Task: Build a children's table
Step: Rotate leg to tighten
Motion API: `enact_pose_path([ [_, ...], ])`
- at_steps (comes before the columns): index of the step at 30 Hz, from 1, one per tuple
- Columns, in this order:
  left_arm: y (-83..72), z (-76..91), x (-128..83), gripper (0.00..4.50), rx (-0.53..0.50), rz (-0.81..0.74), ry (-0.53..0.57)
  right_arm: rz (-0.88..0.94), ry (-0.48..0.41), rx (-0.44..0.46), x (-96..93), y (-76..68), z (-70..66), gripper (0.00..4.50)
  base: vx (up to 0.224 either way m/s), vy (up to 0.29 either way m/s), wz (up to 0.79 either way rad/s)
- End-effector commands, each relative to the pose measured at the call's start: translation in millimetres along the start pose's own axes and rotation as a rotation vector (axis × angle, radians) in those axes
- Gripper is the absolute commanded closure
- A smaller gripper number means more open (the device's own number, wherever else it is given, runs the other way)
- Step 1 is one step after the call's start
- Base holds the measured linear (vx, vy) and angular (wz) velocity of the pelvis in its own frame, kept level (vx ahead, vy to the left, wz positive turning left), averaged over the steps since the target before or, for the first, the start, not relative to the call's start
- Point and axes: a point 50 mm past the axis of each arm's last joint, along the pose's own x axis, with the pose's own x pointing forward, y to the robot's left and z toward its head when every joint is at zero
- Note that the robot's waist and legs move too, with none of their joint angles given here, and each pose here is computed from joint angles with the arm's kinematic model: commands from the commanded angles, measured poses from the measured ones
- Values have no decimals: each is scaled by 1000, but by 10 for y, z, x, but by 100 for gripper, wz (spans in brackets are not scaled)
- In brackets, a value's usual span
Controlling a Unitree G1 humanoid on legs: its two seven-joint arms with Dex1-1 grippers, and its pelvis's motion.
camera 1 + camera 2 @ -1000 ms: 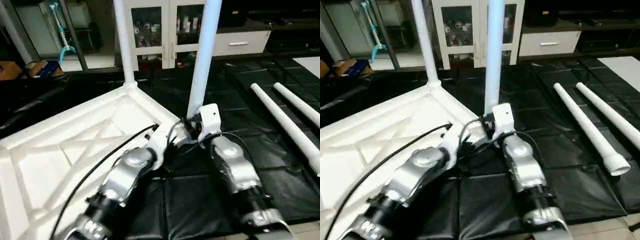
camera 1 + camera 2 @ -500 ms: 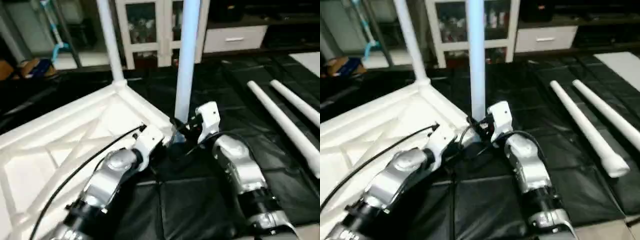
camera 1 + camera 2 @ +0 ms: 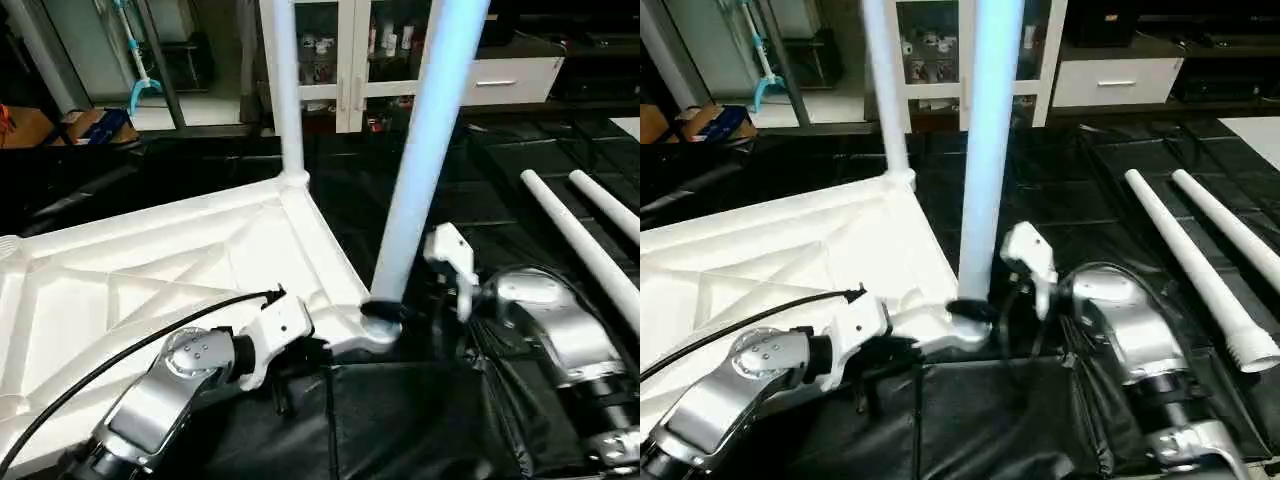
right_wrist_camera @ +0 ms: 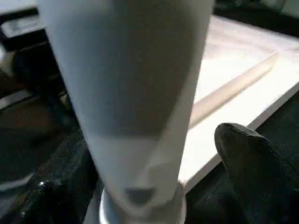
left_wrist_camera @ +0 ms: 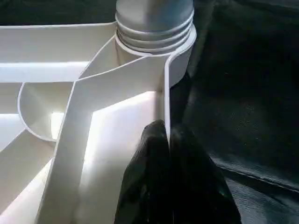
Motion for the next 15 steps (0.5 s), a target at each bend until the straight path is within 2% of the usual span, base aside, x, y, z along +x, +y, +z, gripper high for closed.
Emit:
enact_pose_path([
  [1,-64,-24,24,450,-9,-50,12,66,8,-7,26,72,10,74,0,0,0],
  [2,-67,-17,28,450,-9,-52,10,77,23,-9,31,87,-15,92,0,0,0],
  [4,-74,-12,36,450,-10,-59,10,53,57,-27,67,65,-64,92,0,0,0],
  [15,-89,-16,22,450,-13,-67,14,74,36,7,117,77,-34,179,0,0,0],
])
